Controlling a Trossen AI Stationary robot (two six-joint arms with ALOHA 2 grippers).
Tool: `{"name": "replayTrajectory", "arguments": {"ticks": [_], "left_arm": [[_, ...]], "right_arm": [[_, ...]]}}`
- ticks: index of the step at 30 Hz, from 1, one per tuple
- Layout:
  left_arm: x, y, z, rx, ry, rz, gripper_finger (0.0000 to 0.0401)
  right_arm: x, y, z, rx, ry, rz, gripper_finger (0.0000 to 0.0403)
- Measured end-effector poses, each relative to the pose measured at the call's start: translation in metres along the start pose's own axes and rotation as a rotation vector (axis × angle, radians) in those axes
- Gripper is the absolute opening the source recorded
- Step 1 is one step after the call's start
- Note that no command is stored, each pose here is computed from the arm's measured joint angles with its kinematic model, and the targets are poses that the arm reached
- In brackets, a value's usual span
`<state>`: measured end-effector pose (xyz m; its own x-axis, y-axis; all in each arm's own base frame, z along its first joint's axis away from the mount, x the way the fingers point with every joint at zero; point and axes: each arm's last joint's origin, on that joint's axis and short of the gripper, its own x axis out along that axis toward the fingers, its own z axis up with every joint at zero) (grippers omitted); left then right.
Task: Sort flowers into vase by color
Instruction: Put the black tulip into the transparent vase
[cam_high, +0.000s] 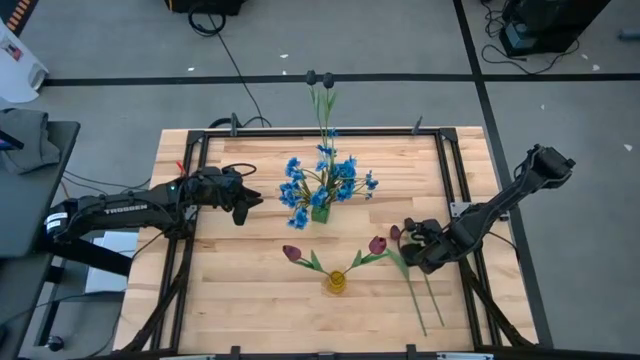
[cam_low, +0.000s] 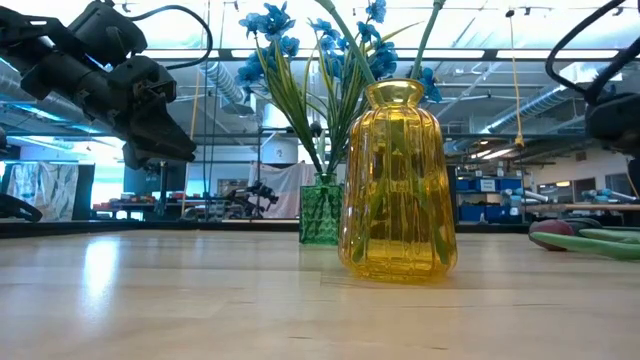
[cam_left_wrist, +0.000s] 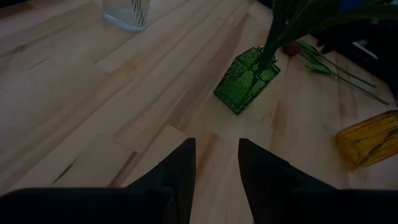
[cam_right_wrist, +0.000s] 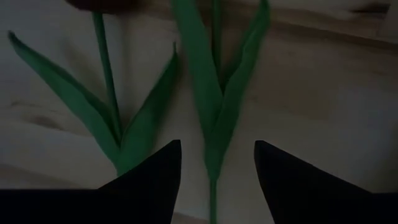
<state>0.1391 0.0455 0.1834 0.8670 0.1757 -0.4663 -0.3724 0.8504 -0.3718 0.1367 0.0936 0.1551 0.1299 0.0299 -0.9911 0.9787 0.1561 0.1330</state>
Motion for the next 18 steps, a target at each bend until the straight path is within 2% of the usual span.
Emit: {"name": "replayTrajectory", "arguments": {"ticks": [11,18], "left_arm": [[0.000,0.000,0.000,0.000,-0.005,0.014,0.0127],[0.000,0.001,0.000,0.000,-0.011,0.025,0.0127]], "right_arm": [[0.008,-0.007,0.002,0.077,0.000,-0.036,0.0190],[0.017,-0.003,0.000,0.083,0.004,-0.064,0.0176]]}}
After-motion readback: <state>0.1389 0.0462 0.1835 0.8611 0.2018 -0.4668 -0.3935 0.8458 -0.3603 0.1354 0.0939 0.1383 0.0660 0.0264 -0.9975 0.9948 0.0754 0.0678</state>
